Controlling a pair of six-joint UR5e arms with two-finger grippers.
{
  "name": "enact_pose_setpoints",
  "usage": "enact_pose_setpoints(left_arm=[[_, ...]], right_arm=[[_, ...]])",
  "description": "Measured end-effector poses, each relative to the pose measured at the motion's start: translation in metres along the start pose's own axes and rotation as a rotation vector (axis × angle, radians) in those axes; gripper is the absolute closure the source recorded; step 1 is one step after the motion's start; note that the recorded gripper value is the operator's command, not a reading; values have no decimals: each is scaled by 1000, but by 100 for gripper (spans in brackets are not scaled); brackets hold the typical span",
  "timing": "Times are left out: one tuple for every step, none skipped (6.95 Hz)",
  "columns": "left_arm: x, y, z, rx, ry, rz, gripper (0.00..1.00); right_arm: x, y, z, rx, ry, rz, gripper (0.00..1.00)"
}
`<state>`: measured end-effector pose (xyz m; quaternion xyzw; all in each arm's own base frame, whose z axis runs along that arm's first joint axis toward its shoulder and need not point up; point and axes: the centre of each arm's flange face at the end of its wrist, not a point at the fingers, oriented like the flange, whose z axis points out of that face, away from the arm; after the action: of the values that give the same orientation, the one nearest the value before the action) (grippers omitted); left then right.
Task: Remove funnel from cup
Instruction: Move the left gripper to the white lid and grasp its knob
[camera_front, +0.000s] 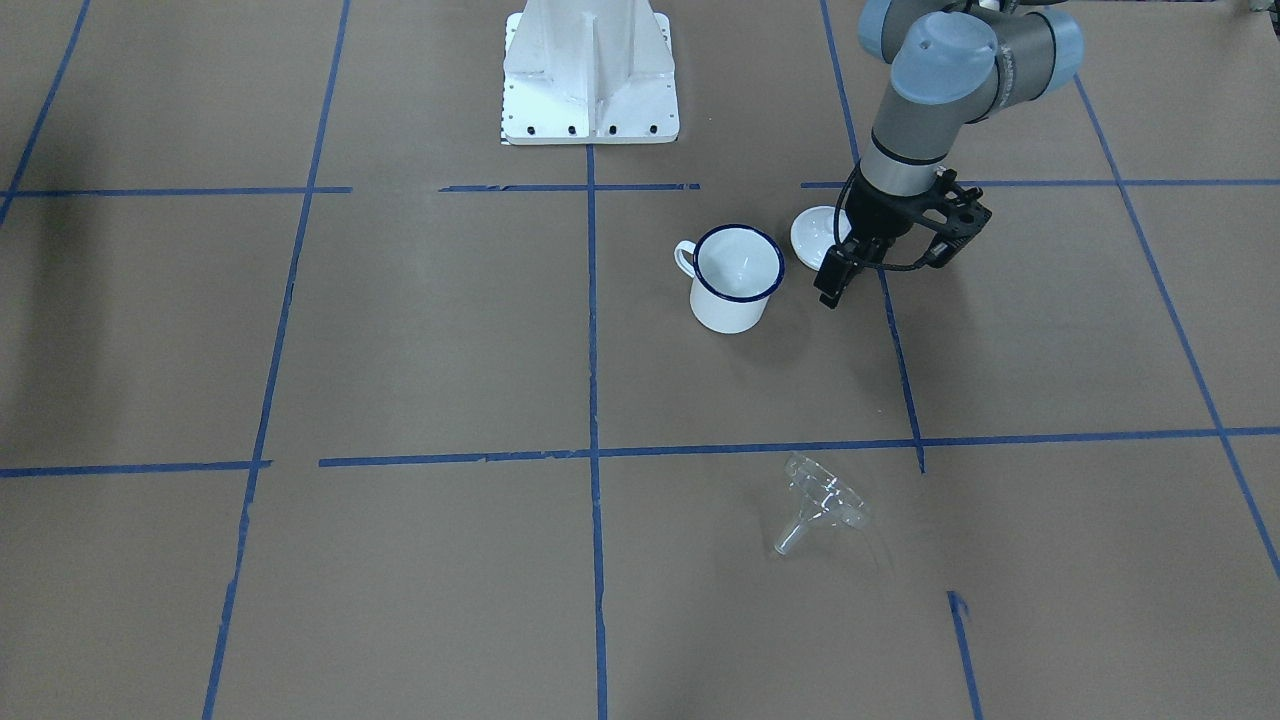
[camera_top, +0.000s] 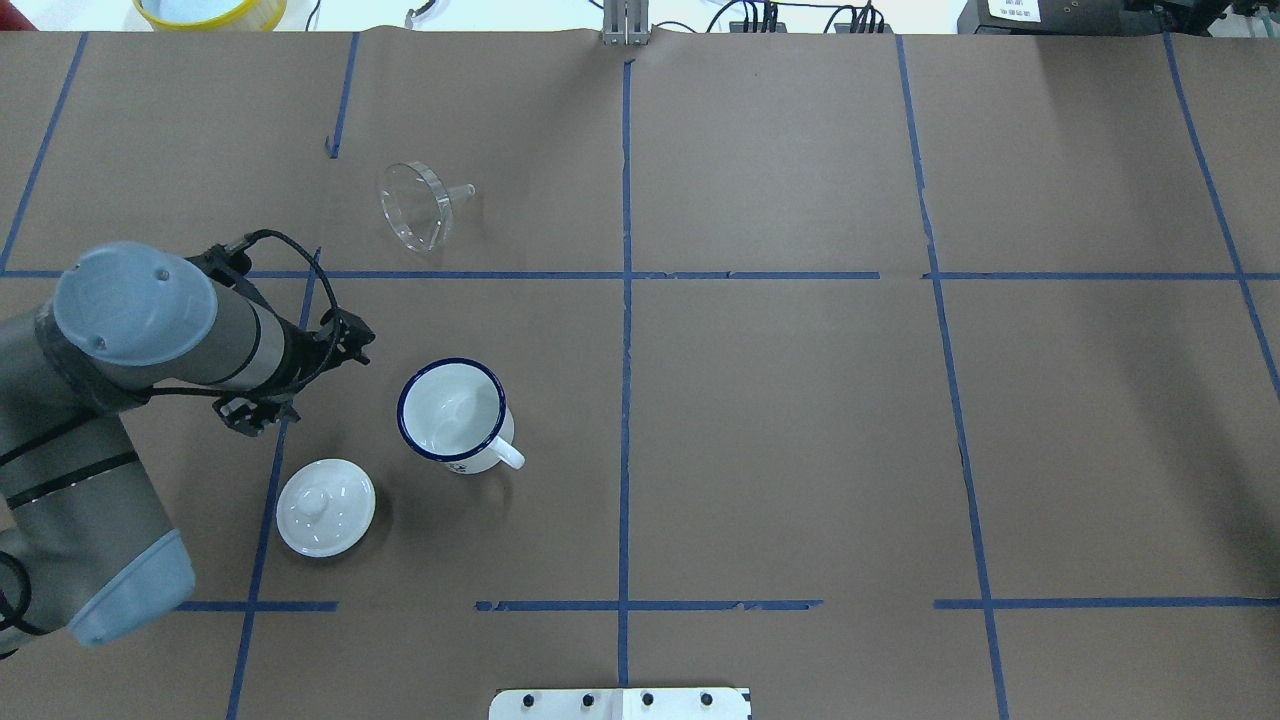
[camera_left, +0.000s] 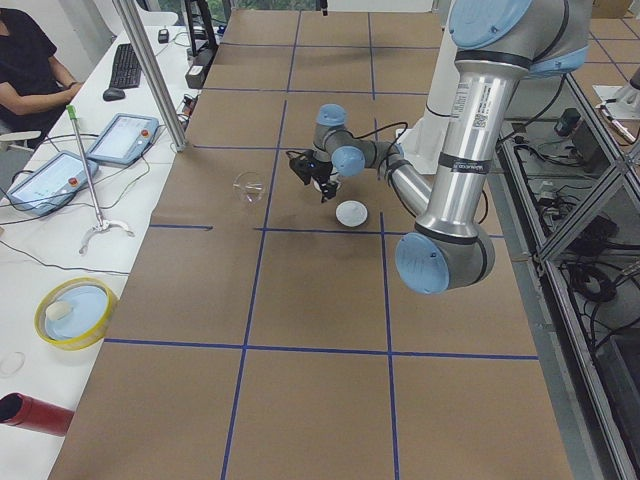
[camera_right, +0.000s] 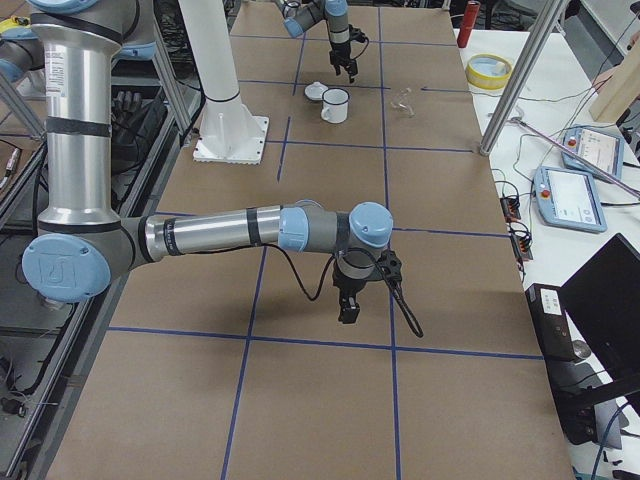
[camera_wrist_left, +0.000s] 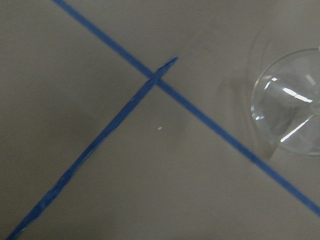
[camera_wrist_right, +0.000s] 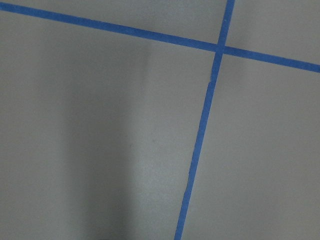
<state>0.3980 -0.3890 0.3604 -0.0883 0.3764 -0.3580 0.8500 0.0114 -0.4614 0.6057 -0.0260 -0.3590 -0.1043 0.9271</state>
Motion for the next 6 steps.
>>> enact_pose_setpoints(left_arm=[[-22,22,5,-39,-42,-25,5],[-36,40,9,-64,-67,-35,8],[-42,47,11,-73,-77,-40,12],[-44,50,13,-74,-81,-41,15],[-45,50,14,-73,-84,-41,21],[-47,51,16,-73,-88,-41,41]], right_arm=[[0,0,0,0,0,0,0],[0,0,0,0,0,0,0],[0,0,0,0,0,0,0],[0,0,0,0,0,0,0],[0,0,0,0,0,0,0],[0,0,0,0,0,1,0]])
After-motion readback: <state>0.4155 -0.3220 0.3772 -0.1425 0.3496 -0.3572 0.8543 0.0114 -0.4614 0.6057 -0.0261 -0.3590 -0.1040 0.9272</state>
